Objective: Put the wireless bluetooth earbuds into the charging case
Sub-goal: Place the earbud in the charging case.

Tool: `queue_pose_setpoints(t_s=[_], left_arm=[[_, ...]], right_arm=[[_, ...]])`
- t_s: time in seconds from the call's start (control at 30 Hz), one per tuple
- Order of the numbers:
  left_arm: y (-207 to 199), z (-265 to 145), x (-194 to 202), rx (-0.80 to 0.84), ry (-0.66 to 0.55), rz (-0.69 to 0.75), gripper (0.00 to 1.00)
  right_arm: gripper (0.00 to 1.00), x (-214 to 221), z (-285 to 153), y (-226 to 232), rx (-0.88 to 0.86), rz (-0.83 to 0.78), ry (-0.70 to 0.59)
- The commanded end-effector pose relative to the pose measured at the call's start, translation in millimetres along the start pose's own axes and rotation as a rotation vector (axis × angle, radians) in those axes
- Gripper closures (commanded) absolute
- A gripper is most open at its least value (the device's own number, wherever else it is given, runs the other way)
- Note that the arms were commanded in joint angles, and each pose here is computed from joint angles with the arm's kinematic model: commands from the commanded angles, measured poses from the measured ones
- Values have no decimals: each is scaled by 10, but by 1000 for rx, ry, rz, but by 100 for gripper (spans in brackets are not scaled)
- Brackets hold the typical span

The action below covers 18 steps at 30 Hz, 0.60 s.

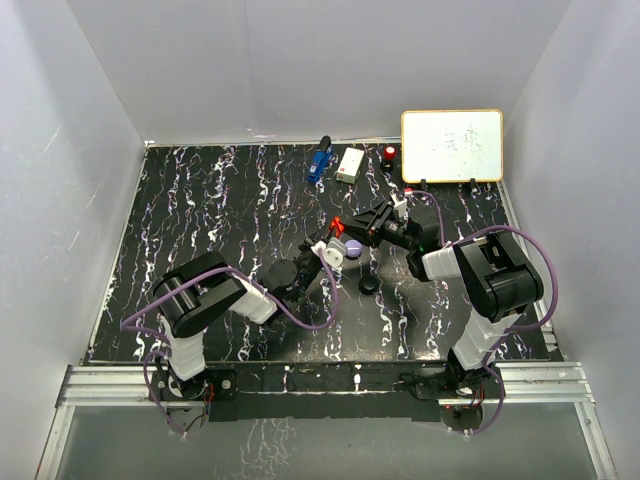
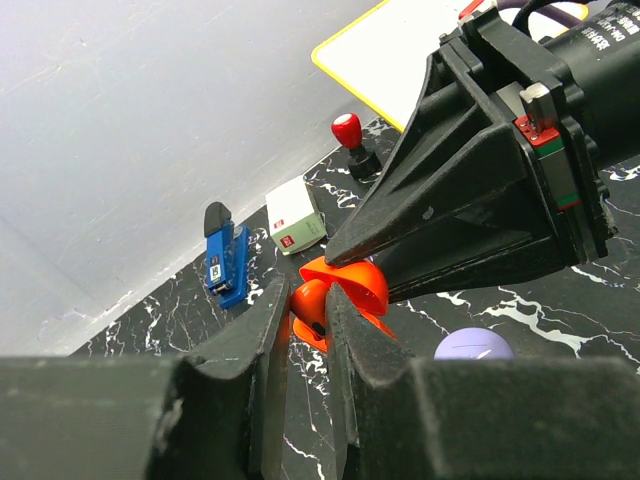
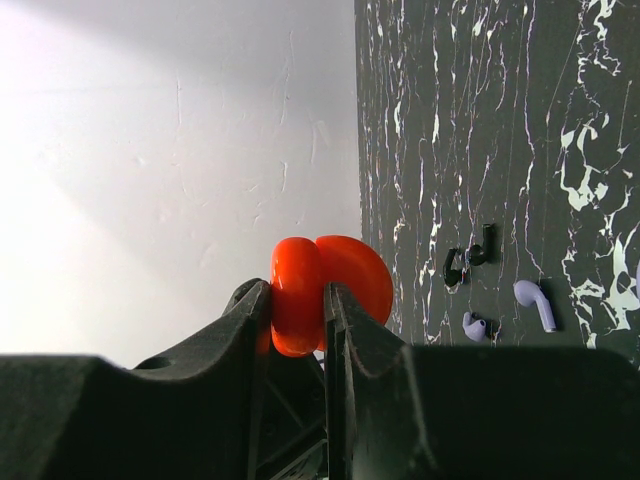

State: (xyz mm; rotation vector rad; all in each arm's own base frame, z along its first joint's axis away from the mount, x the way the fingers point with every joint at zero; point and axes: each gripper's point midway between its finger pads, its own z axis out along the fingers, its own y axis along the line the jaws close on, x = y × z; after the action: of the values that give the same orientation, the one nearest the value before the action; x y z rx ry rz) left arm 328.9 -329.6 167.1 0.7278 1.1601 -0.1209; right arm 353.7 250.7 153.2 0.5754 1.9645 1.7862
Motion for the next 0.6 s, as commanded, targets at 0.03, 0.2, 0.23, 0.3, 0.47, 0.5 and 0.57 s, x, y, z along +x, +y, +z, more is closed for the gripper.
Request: queue_pose_setpoints(t_s=[0.03, 0.2, 0.23, 0.3, 0.47, 0.5, 0.57], left_arm=[[220, 29, -445, -97, -162, -72, 98], [222, 15, -439, -101, -157, -75, 94], [221, 12, -432, -102, -154, -75, 94], [229, 9, -425, -106, -151, -73, 93], [236, -8, -402, -112, -143, -72, 89], [240, -11, -402, -113, -142, -73, 88], [242, -16, -397, -116, -139, -73, 86]], right_arm=[[100, -13, -10, 249, -78, -61, -3], [100, -14, -9, 255, -80, -62, -3], [100, -18, -10, 253, -79, -59, -4], [100, -16, -10, 255, -80, -60, -3], [100, -12, -11, 262, -81, -61, -2], [100, -11, -11, 263, -81, -61, -1], [100, -15, -11, 263, -81, -61, -3]])
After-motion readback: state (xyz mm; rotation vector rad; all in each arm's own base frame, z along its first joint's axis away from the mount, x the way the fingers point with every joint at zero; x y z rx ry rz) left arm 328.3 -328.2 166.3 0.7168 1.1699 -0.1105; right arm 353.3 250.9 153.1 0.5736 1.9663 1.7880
